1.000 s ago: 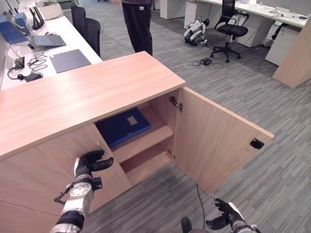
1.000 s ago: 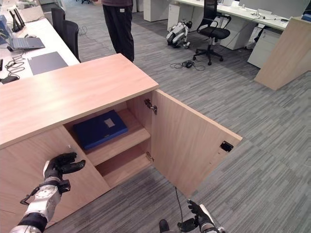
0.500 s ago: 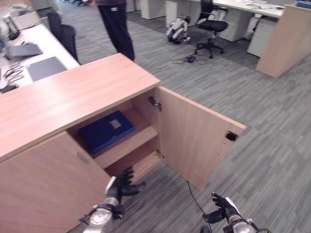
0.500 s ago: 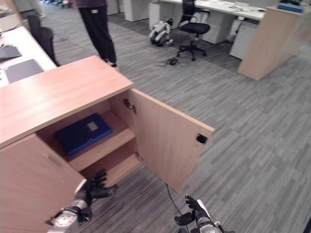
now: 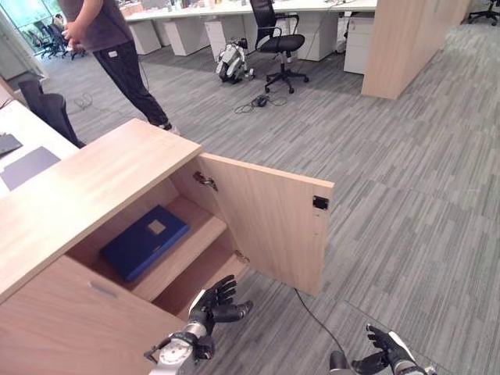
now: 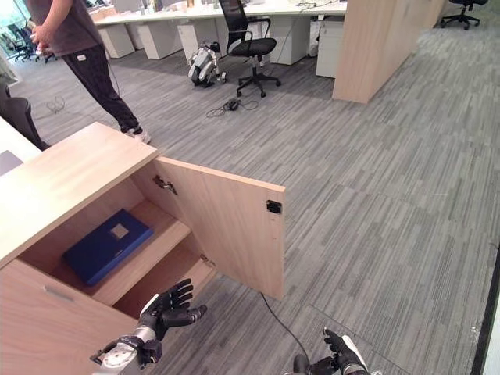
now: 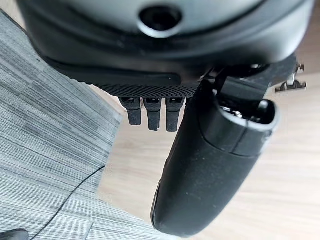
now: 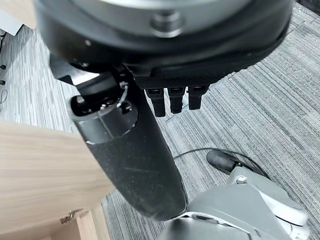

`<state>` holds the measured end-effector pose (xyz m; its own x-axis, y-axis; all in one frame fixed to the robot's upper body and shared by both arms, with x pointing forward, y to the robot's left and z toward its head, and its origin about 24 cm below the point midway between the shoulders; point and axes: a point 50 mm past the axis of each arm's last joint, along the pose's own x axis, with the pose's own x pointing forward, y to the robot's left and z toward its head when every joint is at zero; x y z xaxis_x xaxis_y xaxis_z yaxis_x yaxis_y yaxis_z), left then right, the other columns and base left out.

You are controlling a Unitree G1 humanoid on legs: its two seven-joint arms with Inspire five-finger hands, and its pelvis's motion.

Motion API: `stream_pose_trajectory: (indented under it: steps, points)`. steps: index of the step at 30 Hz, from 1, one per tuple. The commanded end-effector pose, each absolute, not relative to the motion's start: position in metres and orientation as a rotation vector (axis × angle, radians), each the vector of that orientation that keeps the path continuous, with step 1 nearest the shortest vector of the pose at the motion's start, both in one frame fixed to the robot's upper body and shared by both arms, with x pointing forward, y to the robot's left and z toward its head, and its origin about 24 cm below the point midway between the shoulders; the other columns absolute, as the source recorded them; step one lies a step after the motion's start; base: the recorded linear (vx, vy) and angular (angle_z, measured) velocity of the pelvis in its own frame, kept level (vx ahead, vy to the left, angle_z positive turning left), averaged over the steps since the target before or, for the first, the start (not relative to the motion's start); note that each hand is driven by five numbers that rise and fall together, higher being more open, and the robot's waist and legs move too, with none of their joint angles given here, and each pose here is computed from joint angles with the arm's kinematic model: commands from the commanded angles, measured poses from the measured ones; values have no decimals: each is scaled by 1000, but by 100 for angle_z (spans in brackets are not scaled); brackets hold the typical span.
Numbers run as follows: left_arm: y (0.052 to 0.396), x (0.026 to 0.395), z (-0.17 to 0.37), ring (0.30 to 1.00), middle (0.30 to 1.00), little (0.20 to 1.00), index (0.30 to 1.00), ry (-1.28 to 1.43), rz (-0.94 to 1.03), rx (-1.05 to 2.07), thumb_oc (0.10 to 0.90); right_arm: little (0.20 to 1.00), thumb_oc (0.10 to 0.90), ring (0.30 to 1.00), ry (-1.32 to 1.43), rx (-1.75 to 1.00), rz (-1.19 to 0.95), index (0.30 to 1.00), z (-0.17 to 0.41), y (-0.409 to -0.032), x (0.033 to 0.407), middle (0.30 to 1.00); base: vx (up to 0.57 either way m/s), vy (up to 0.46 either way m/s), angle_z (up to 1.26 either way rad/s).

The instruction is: Put the empty folder in the office cabinet

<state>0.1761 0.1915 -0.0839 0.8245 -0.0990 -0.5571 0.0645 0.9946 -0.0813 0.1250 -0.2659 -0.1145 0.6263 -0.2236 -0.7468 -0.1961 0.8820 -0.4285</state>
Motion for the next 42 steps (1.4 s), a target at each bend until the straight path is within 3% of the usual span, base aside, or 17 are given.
stream_pose_trajectory:
  steps: [1,8,13,24,34,42]
  points:
    - [199,208,-54,900,900,900,900,409,-87,-15,800,900,800,900,676,-527,-47,900,-83,-267,179,900,29,-41,-87]
    - [199,191,-68,900,900,900,900,490,-118,11,800,900,800,900,658,-469,-100,900,-80,-269,190,900,52,-4,-47]
    - [203,173,-78,900,900,900,900,561,-158,59,800,900,800,900,457,-458,-135,900,-38,-266,248,900,28,34,5]
    - [212,162,-88,900,900,900,900,637,-181,91,800,900,800,900,226,-461,-141,900,38,-261,326,900,15,45,5]
    - [214,167,-90,900,900,900,900,649,-171,114,800,900,800,900,120,-469,-71,900,70,-235,353,900,17,26,22]
    - [215,172,-88,900,900,900,900,636,-158,126,800,900,800,900,59,-443,67,900,73,-192,357,900,18,-2,19]
